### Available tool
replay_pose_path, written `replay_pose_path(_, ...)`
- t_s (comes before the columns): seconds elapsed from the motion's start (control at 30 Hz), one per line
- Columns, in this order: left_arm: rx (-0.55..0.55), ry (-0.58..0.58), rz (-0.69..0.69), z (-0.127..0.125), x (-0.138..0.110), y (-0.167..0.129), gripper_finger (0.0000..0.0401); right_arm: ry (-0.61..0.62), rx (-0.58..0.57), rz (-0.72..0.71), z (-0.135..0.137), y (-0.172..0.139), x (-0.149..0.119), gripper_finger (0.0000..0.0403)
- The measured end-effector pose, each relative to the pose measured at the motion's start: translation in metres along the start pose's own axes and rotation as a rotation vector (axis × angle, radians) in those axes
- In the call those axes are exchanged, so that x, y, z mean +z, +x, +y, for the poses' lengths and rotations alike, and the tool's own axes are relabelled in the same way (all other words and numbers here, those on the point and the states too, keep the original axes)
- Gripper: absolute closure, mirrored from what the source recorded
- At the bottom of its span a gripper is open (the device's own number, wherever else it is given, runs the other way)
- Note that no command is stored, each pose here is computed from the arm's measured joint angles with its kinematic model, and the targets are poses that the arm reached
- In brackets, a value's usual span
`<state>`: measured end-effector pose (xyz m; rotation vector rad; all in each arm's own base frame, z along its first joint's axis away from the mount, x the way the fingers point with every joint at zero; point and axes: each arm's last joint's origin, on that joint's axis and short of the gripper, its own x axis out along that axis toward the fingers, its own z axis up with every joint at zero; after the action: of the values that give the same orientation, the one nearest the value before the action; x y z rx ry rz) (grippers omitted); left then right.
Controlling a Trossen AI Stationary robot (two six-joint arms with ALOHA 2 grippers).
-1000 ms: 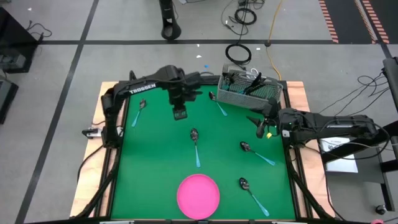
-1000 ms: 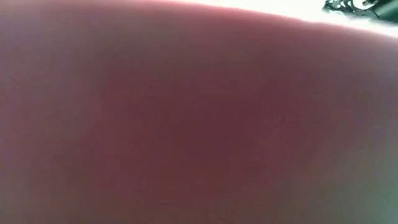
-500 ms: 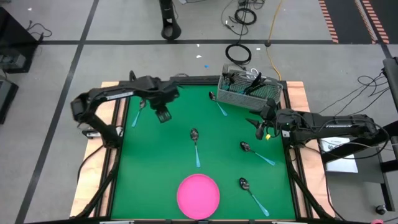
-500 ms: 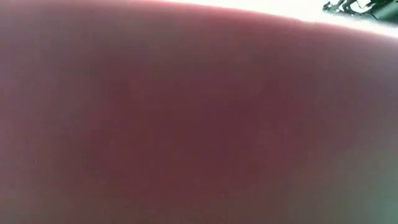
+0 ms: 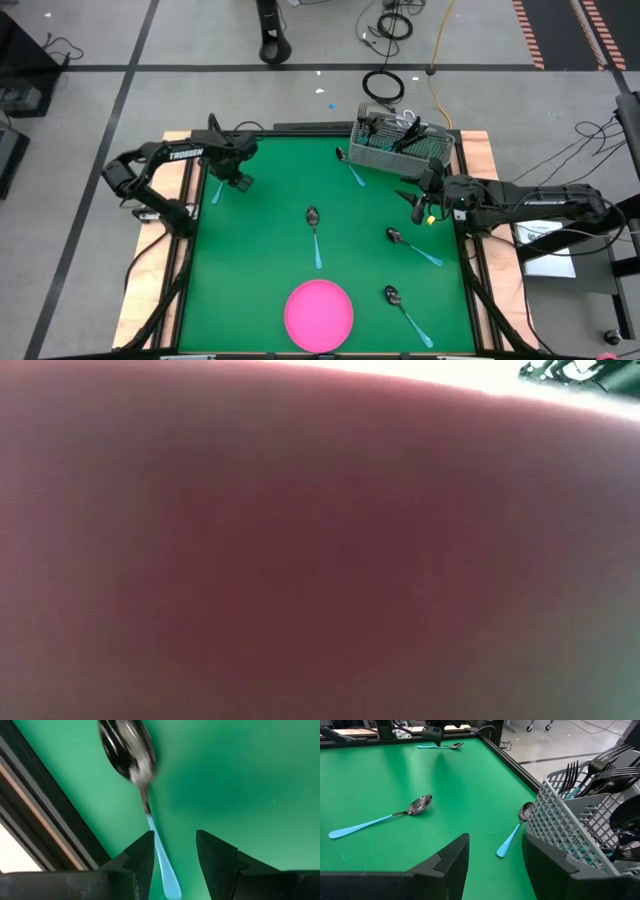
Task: Sort silverware
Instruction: Put the blue spoon into the utensil holder
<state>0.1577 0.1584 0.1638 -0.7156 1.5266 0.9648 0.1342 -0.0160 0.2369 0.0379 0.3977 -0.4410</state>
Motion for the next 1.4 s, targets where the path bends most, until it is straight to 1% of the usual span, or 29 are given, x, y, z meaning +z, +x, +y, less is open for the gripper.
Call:
replay_pose_path(0.13,-0.001,-0.001,-0.045,0.006,0.005,0.005,0.0253,0.002,0.000,0.001,0.000,0.000,0.000,0.0232)
replay_pose_path(0.3,-0.001,-0.046,-0.035,0.019,0.008,0.008,0.0253,0.002,0.000,0.002,0.000,0.000,0.000,0.0232)
replay_pose_path(0.43,-0.011,-0.053,-0.036,0.025,0.010,0.009,0.0253,0.002,0.000,0.002,0.000,0.000,0.000,0.0232)
replay_pose_path(0.5,-0.038,-0.055,-0.034,0.026,0.010,0.009,0.0253,0.002,-0.001,0.003,0.000,0.000,0.000,0.0232)
replay_pose_path(0.63,-0.043,-0.055,-0.031,0.026,0.010,0.010,0.0253,0.002,-0.001,0.003,0.000,0.000,0.000,0.0232)
replay_pose_path(0.77,-0.056,-0.053,-0.018,0.025,0.004,0.019,0.0253,0.001,-0.001,0.003,0.000,0.000,0.000,0.0232)
replay_pose_path(0.83,-0.053,-0.045,-0.013,0.025,0.001,0.025,0.0253,0.001,-0.001,0.003,0.000,0.000,0.000,0.0232)
replay_pose_path(0.97,-0.041,-0.024,-0.029,0.022,0.000,0.027,0.0254,0.001,-0.001,0.002,0.000,0.000,0.000,0.0232)
replay_pose_path(1.03,-0.070,-0.021,-0.029,0.022,0.001,0.027,0.0264,0.001,-0.001,0.002,0.000,0.000,0.000,0.0232)
replay_pose_path(1.1,-0.087,-0.018,-0.030,0.021,0.001,0.027,0.0287,0.007,-0.001,0.002,0.000,0.000,0.000,0.0232)
replay_pose_path(1.27,-0.111,0.002,-0.032,0.020,0.002,0.027,0.0381,0.019,-0.001,0.002,0.000,0.000,0.000,0.0232)
replay_pose_path(1.3,-0.110,0.006,-0.032,0.020,0.002,0.027,0.0389,0.022,-0.001,0.002,0.000,0.000,0.000,0.0232)
replay_pose_path(1.4,-0.110,0.007,-0.034,0.020,0.002,0.026,0.0389,0.030,-0.001,0.002,0.000,0.000,0.000,0.0232)
